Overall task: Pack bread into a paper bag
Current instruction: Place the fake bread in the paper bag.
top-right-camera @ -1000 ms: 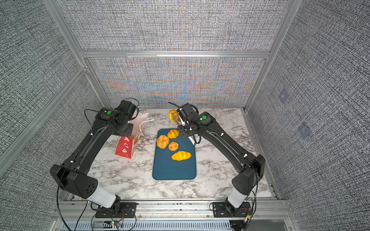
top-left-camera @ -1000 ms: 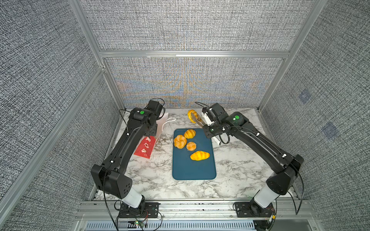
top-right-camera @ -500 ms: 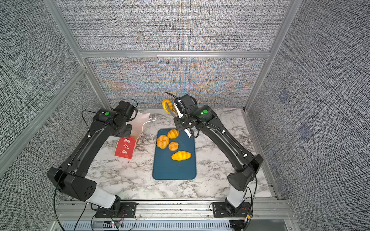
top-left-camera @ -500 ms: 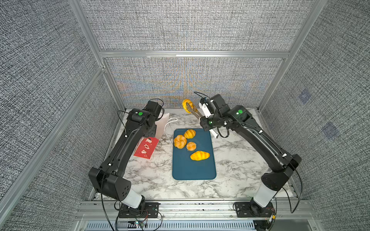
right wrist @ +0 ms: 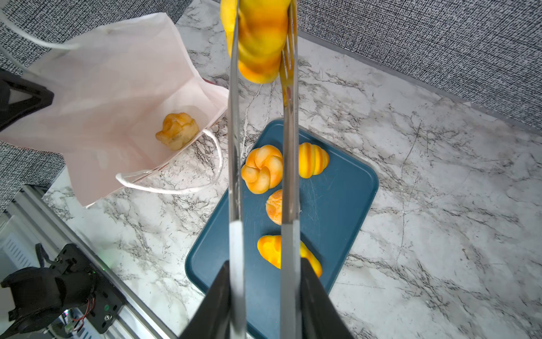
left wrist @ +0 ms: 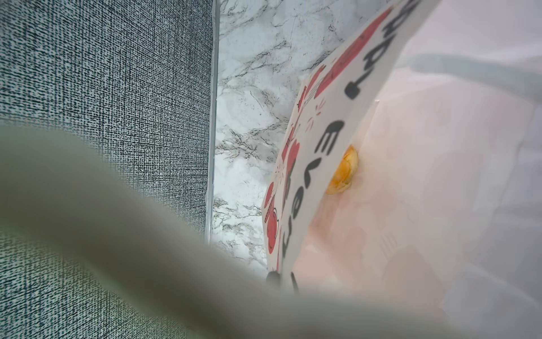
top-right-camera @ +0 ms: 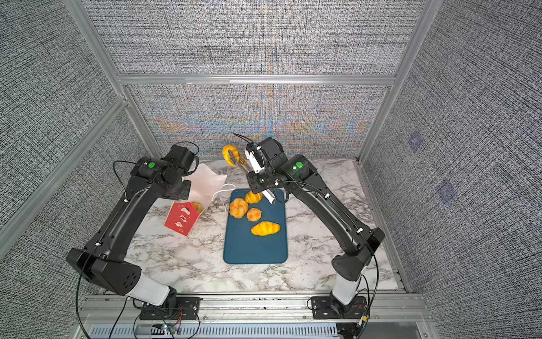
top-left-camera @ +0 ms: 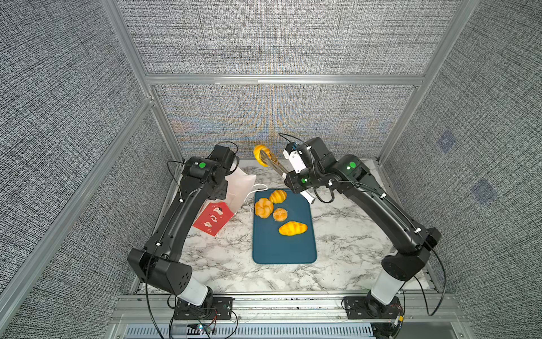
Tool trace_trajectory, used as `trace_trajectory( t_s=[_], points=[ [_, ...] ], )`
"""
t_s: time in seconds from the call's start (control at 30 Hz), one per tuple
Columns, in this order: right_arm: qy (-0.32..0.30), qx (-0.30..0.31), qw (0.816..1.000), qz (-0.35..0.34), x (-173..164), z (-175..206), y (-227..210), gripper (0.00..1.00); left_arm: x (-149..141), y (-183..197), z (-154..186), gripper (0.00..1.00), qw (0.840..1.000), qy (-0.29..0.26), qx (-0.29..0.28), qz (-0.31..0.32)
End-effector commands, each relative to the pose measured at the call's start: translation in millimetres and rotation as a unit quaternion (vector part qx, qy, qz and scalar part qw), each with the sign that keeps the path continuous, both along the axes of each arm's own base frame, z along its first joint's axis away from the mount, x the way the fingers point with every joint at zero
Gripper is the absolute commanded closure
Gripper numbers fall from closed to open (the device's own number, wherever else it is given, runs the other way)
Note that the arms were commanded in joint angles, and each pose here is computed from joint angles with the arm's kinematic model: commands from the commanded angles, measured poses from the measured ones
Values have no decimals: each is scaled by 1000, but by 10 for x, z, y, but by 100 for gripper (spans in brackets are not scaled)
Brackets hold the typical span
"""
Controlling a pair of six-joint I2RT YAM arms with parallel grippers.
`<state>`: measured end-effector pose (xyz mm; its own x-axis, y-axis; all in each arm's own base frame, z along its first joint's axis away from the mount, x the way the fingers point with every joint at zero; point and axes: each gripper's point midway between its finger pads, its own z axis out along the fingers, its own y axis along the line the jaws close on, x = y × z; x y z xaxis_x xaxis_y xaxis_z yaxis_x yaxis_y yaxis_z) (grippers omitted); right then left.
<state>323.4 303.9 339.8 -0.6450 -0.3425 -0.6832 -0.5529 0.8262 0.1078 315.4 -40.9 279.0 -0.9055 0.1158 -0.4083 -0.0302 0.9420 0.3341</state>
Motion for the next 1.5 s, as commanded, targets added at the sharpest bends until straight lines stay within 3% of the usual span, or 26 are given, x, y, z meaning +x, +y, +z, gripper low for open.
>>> trace_trajectory(
  t_s=[0.0, 0.63, 1.47],
  points=[
    [-13, 31, 999, 16, -58, 171, 101, 66, -8, 10, 53, 98, 1000, -5, 1, 5],
    [4, 56, 995, 84, -523, 204, 573, 66, 49, -16, 125, 98, 1000, -11, 0, 4],
    [-2, 32, 996, 88, -583, 179, 558, 66, 136, -54, 94, 98, 1000, -9, 2, -4]
  ],
)
